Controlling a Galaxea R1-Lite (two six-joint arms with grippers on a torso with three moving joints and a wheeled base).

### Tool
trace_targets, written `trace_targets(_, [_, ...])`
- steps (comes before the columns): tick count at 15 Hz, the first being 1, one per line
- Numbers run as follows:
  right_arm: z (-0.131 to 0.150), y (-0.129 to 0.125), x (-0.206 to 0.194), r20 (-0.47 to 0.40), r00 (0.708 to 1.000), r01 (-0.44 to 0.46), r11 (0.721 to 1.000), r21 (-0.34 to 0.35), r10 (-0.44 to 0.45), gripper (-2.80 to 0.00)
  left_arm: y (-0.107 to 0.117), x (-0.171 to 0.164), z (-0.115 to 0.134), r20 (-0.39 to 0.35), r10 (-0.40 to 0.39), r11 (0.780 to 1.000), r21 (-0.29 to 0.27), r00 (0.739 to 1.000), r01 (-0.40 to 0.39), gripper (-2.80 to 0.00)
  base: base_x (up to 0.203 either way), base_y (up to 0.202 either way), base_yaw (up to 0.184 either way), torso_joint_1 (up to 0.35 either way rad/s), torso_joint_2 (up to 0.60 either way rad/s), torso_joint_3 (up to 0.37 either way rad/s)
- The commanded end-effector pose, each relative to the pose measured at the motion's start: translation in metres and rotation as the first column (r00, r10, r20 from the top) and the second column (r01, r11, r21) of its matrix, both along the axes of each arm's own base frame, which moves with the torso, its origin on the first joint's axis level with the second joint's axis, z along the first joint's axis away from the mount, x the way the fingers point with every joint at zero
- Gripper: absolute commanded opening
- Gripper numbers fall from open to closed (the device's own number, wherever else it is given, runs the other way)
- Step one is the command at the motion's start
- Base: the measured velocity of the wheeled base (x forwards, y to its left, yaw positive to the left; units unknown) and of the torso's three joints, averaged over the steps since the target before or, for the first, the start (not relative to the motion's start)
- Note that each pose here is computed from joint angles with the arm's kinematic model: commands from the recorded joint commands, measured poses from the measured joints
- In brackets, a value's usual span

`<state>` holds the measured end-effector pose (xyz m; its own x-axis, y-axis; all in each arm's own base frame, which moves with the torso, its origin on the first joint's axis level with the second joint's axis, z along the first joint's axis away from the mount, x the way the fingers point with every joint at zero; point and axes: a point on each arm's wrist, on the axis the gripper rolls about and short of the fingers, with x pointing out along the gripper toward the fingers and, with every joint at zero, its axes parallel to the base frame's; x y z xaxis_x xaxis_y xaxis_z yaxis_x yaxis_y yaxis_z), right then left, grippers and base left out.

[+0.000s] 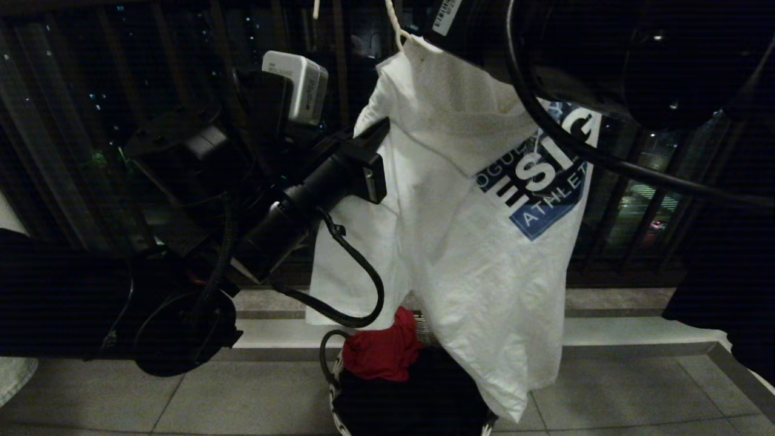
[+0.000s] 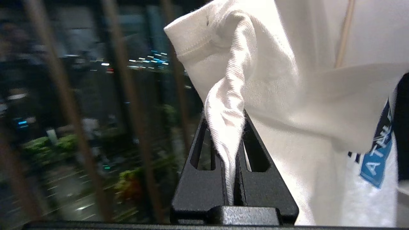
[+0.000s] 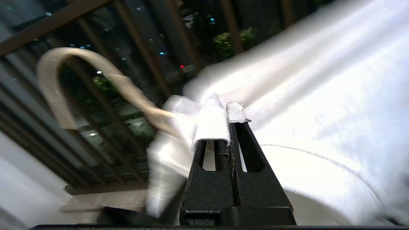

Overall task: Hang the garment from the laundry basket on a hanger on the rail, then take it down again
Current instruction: Hang the clothes on the clothes rack

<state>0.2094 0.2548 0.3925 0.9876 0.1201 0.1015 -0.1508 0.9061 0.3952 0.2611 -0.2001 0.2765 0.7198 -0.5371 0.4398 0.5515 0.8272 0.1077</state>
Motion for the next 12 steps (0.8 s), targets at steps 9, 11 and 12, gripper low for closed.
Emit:
trace_targets(9, [-0.022, 0.003, 0.01, -0.045, 0.997, -0.063, 0.995, -0.075, 0.06, -2.8, 0.009, 0.004, 0.008, 0.011, 0.028, 0.999, -0.037, 1.0, -0.027, -2.8, 0.0, 0.0, 0.0, 0.0, 0.0, 0.0])
trace_targets(11, [-0.03, 0.011, 0.012, -0.079, 0.986, -0.156, 0.981, -0.119, 0.147, -2.8, 0.01, 0.004, 0.009, 0.013, 0.027, 0.999, -0.039, 1.0, -0.027, -2.8, 0.0, 0.0, 0.0, 0.0, 0.0, 0.0])
trace_targets(12, [-0.032, 0.013, 0.011, -0.091, 0.979, -0.192, 0.972, -0.133, 0.181, -2.8, 0.01, 0.004, 0.009, 0.014, 0.027, 0.999, -0.039, 1.0, -0.026, -2.8, 0.0, 0.0, 0.0, 0.0, 0.0, 0.0])
